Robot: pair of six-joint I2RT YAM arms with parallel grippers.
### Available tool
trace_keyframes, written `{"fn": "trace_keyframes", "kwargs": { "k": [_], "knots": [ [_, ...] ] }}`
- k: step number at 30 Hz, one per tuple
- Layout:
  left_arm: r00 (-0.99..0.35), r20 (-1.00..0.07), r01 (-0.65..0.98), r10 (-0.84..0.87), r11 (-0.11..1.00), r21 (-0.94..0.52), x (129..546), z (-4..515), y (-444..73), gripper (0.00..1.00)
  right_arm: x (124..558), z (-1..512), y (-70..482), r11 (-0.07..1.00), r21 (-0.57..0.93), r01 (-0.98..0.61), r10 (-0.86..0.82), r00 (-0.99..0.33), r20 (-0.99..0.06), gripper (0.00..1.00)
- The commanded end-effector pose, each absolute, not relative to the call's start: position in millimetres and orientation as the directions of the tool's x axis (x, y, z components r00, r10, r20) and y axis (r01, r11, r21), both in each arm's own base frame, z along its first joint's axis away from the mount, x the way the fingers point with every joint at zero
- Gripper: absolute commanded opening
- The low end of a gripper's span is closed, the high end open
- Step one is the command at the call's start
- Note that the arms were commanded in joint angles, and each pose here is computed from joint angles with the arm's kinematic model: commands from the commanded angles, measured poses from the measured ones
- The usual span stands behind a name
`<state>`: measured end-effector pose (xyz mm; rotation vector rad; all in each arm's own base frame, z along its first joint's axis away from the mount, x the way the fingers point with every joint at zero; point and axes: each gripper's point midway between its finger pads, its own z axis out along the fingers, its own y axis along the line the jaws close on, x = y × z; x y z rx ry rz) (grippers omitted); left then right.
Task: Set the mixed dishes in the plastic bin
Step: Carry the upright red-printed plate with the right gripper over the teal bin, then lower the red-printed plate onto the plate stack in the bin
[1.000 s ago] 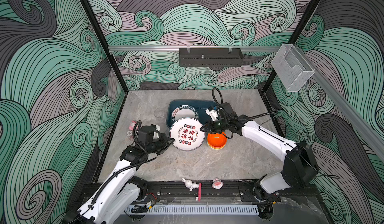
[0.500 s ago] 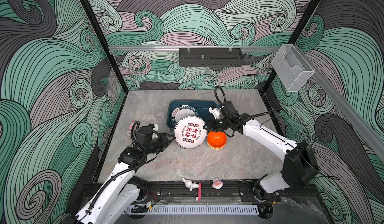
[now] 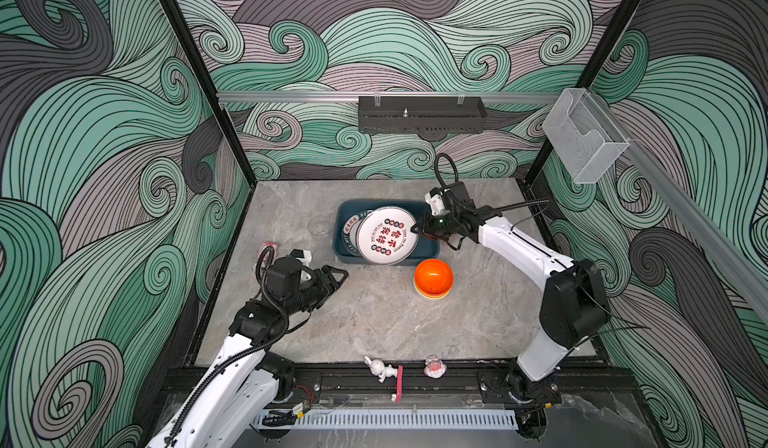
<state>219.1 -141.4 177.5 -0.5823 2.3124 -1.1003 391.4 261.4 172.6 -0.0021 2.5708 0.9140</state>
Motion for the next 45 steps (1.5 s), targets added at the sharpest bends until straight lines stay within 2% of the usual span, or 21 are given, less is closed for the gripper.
{"fn": "trace_keyframes", "kwargs": {
  "k": [1,14,23,45],
  "knots": [
    [-0.782,-0.275,-0.168,-0.56,0.613,-0.772,214.7,168.7,-136.6,0.68,414.9,182.9,265.3,0.778,0.616,-0.121,0.179,-0.898,-0.402,0.0],
    [-0.789,-0.261,-0.192,-0.556,0.626,-0.756,213.2,156.6,-135.3,0.68,457.1,149.9,283.9,0.784,0.618,-0.056,0.212,-0.911,-0.352,0.0],
    [-0.794,-0.245,-0.205,-0.557,0.623,-0.755,214.3,150.6,-136.8,0.68,464.2,131.6,295.4,0.797,0.602,-0.053,0.196,-0.92,-0.34,0.0],
    [-0.792,-0.243,-0.208,-0.559,0.623,-0.754,212.4,147.7,-135.6,0.68,471.0,122.7,310.3,0.806,0.589,-0.062,0.172,-0.927,-0.333,0.0]
  ]
}}
